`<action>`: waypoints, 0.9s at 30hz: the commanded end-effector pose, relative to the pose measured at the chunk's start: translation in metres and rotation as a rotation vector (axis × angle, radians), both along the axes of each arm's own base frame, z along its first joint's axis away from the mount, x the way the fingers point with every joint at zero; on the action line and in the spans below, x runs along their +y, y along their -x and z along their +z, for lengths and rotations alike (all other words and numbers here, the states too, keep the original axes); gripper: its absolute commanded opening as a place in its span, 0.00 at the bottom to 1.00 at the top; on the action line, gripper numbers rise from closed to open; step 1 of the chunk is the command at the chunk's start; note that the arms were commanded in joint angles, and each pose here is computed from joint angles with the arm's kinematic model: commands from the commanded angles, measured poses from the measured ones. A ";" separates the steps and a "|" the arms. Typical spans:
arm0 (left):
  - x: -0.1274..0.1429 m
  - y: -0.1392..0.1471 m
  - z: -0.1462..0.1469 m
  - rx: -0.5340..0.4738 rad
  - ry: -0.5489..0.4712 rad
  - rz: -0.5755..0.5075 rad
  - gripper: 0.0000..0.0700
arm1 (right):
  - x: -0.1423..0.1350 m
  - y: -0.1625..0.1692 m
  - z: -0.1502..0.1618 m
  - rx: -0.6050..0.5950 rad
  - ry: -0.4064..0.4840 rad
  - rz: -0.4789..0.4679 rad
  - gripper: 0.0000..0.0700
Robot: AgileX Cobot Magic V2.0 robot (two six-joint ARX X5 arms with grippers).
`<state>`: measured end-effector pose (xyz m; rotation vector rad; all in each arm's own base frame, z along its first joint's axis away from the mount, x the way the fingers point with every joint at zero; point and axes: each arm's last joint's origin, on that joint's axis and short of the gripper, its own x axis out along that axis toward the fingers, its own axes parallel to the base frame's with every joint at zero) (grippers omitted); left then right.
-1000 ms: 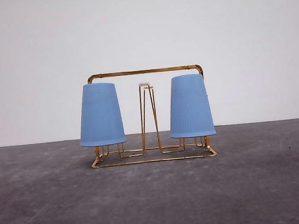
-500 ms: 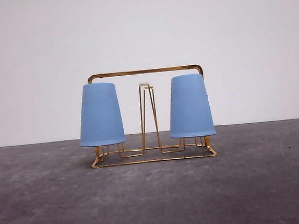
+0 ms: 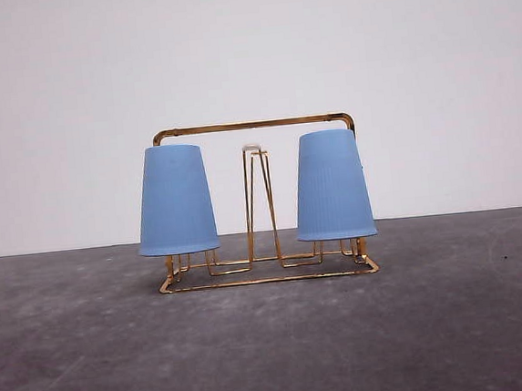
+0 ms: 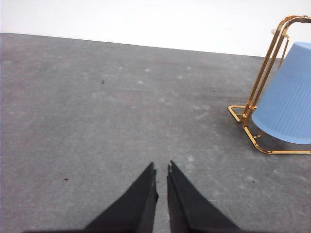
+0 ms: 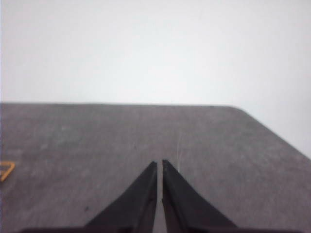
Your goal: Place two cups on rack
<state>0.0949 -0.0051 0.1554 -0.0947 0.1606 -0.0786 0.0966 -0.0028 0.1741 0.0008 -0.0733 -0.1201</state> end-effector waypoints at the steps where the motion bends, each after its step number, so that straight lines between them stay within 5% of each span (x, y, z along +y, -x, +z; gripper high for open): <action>1: 0.000 -0.001 -0.006 0.020 -0.001 0.002 0.03 | 0.000 0.000 0.002 -0.023 0.003 -0.001 0.02; 5: 0.000 -0.001 -0.006 0.020 -0.001 0.002 0.03 | 0.000 0.000 0.001 -0.017 0.005 -0.001 0.02; 15: 0.000 -0.001 -0.006 0.020 -0.001 0.002 0.03 | 0.001 0.001 -0.024 0.244 0.015 0.027 0.02; 27: 0.000 -0.001 -0.006 0.020 -0.001 0.002 0.03 | 0.001 -0.001 -0.027 0.283 0.024 0.026 0.02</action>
